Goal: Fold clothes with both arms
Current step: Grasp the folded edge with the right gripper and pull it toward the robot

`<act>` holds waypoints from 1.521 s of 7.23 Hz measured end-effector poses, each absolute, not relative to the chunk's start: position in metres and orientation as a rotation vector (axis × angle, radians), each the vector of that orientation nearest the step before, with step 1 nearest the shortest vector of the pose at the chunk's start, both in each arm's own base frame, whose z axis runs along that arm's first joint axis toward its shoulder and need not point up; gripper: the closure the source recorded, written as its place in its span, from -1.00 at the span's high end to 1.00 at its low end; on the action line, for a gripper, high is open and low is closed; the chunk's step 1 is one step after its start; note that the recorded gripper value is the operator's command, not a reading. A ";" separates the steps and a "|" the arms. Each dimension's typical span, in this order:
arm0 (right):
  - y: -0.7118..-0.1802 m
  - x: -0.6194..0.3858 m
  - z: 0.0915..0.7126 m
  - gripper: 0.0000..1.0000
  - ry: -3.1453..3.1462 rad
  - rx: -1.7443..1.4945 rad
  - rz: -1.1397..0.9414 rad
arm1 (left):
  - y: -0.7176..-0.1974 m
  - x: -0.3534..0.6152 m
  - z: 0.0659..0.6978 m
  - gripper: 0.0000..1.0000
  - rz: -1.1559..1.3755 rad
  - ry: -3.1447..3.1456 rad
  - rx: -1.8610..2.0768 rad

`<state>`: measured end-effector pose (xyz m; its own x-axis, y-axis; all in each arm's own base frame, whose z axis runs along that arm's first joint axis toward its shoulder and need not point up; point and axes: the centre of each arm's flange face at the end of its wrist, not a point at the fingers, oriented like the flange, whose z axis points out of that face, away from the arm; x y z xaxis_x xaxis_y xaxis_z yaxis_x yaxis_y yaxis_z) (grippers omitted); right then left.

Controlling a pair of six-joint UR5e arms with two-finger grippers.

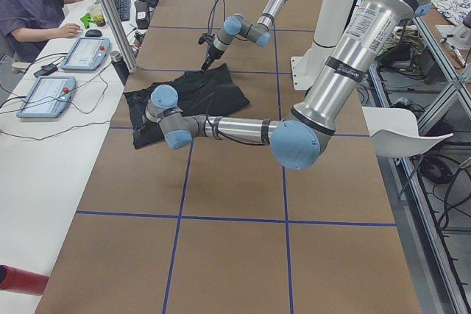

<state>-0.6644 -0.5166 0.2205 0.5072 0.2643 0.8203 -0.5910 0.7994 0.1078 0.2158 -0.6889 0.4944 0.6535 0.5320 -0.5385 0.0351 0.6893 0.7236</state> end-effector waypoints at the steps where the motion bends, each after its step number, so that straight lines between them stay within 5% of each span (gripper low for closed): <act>1: -0.516 -0.665 0.219 -0.98 -0.903 0.405 0.533 | -0.689 0.216 0.495 1.00 0.316 0.823 0.773; 7: -0.505 -0.668 0.198 -1.00 -0.937 0.404 0.515 | -0.689 0.216 0.496 1.00 0.315 0.822 0.770; 11: -0.450 -0.617 0.211 -1.00 -0.973 0.394 0.480 | -0.689 0.217 0.496 1.00 0.312 0.823 0.770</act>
<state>-0.6171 -0.4496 0.2113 0.4736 0.2091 0.8555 -0.5516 0.8277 0.1031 0.2167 -0.6890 0.4955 0.6546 0.5282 -0.5409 0.0365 0.6925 0.7205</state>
